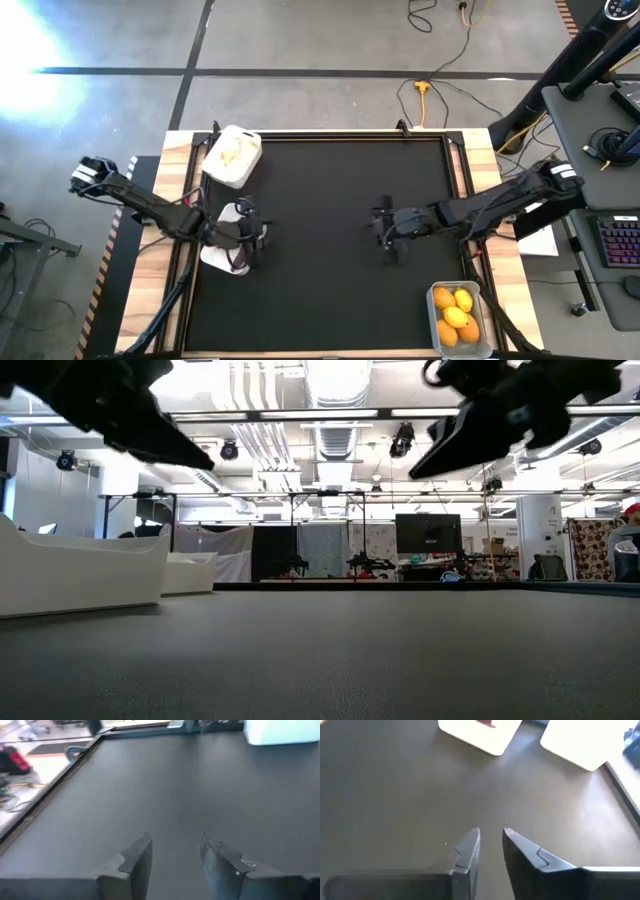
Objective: Sort produce into baskets
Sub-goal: Return to Home Position
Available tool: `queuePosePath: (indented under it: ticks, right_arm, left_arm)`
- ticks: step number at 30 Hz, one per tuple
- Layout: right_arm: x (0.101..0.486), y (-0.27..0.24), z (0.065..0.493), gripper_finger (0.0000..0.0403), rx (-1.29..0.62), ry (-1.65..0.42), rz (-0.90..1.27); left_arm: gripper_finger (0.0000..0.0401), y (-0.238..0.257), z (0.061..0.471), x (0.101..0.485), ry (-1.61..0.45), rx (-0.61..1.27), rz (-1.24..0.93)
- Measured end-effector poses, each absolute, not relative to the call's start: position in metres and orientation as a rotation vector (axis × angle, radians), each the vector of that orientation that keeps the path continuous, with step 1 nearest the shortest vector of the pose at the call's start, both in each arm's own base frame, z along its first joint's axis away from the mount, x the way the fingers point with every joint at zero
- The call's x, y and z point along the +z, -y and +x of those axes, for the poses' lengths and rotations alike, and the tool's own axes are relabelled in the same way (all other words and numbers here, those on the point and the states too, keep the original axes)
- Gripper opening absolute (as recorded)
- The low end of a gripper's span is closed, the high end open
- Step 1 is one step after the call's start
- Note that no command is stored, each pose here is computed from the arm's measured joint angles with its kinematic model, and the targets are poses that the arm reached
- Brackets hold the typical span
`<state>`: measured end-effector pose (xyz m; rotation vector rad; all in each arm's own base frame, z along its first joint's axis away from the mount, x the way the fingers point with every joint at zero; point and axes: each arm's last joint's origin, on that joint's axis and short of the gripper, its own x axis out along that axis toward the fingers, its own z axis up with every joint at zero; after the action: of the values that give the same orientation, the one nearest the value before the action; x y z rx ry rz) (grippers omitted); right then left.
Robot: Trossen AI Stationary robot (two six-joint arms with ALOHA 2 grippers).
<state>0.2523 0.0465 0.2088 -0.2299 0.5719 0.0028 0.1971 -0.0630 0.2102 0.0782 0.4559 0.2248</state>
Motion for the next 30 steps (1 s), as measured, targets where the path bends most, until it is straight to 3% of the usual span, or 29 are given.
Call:
queuePosePath:
  ticks: [10, 23, 30]
  right_arm:
    - [0.229, -0.029, 0.189, 0.0040, -0.030, -0.367, -0.168]
    - [0.199, -0.006, 0.125, 0.0038, -0.130, -0.134, 0.004]
    - [0.179, -0.005, 0.114, 0.0038, -0.110, -0.090, 0.039]
  left_arm:
    - [0.0104, 0.036, 0.179, 0.177, -0.236, 0.192, 0.046]
    - [0.0068, 0.005, 0.150, 0.203, -0.176, 0.279, 0.031]
    - [0.0055, 0.003, 0.130, 0.211, -0.146, 0.277, 0.018]
